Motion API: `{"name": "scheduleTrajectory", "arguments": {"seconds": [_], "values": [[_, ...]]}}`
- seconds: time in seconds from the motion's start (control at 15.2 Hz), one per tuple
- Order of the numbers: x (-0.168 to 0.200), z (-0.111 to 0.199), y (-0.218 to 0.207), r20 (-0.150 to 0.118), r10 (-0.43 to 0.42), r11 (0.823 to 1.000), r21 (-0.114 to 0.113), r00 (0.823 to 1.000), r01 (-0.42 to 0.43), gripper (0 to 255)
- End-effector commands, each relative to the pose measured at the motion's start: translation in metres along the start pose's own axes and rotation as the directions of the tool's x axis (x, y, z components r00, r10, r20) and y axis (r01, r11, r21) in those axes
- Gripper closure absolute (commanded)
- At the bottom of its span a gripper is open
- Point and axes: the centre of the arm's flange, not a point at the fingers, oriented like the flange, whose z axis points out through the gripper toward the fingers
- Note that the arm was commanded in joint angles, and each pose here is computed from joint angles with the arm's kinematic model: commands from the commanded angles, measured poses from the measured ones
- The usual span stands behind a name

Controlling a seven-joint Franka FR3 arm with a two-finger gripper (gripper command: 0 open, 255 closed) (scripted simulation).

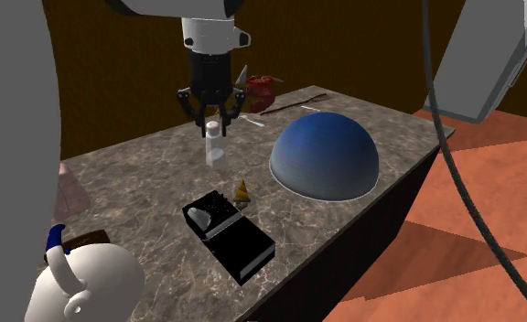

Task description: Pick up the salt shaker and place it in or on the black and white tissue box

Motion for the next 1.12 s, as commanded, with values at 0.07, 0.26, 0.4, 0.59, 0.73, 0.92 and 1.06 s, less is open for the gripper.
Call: {"name": "scheduleTrajectory", "arguments": {"seconds": [0.07, 0.26, 0.4, 0.59, 0.73, 0.92, 1.06], "values": [[-0.040, -0.007, 0.000, 0.000, 0.000, 1.000, 0.000, 1.000, 0.000, 255], [-0.070, -0.008, 0.001, 0.000, 0.000, 1.000, 0.000, 1.000, 0.000, 255], [-0.070, 0.002, 0.002, 0.000, 0.000, 1.000, 0.000, 1.000, 0.000, 255], [-0.070, 0.018, 0.003, 0.000, 0.000, 1.000, 0.000, 1.000, 0.000, 255], [-0.070, 0.029, 0.004, 0.000, 0.000, 1.000, 0.000, 1.000, 0.000, 255], [-0.070, 0.044, 0.005, 0.000, 0.000, 1.000, 0.000, 1.000, 0.000, 255], [-0.071, 0.055, 0.006, 0.000, 0.000, 1.000, 0.000, 1.000, 0.000, 255]]}}
